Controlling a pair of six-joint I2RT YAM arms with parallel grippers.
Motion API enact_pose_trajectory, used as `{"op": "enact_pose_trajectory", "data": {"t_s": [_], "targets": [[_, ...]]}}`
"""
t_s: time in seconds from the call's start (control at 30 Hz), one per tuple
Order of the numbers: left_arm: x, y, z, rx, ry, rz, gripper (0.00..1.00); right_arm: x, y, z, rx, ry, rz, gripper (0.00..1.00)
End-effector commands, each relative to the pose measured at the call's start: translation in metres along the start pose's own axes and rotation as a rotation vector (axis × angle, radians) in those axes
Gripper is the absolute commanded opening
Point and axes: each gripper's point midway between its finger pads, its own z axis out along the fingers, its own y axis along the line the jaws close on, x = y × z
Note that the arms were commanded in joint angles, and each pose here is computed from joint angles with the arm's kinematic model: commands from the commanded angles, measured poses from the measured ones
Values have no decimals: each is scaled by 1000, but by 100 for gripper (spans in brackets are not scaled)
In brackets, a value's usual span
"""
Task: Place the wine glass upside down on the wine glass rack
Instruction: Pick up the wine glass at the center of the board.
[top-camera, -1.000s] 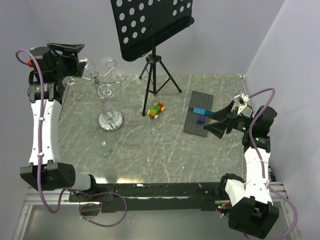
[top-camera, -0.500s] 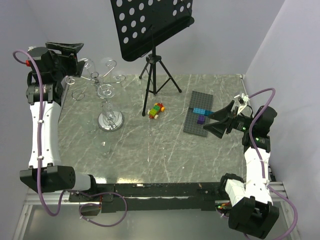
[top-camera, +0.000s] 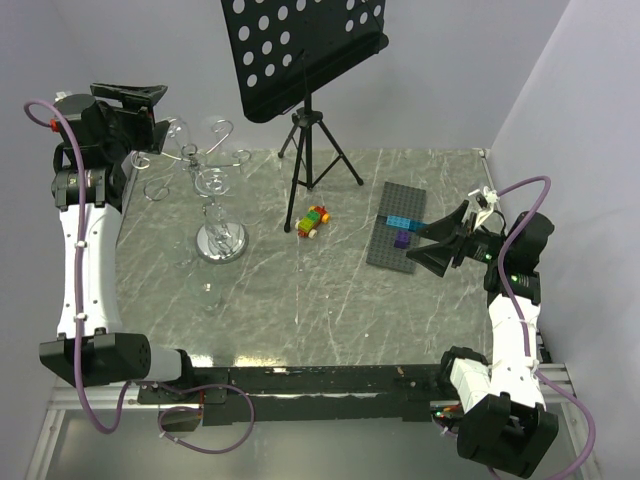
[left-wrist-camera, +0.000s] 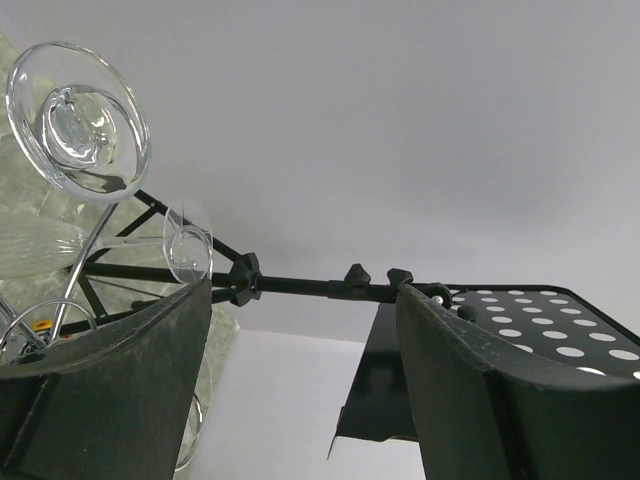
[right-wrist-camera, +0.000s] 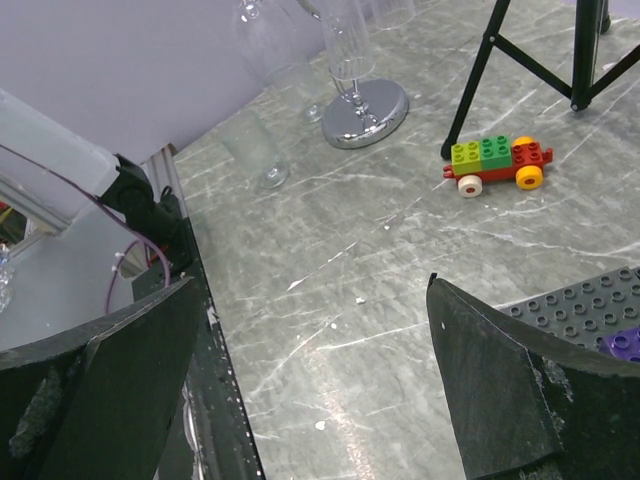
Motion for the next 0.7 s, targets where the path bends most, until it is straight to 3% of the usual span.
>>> {"op": "enact_pose_trajectory", "data": {"t_s": [0.0, 0.43, 0.67], "targets": [[-1, -34, -23, 115, -8, 43, 78, 11, 51, -9, -293, 71, -64, 100], [7, -46, -34, 188, 21, 104, 78, 12, 51, -9, -296, 73, -61, 100], [16, -59, -48, 292, 51, 226, 80, 12, 50, -9, -296, 74, -61, 100]]}}
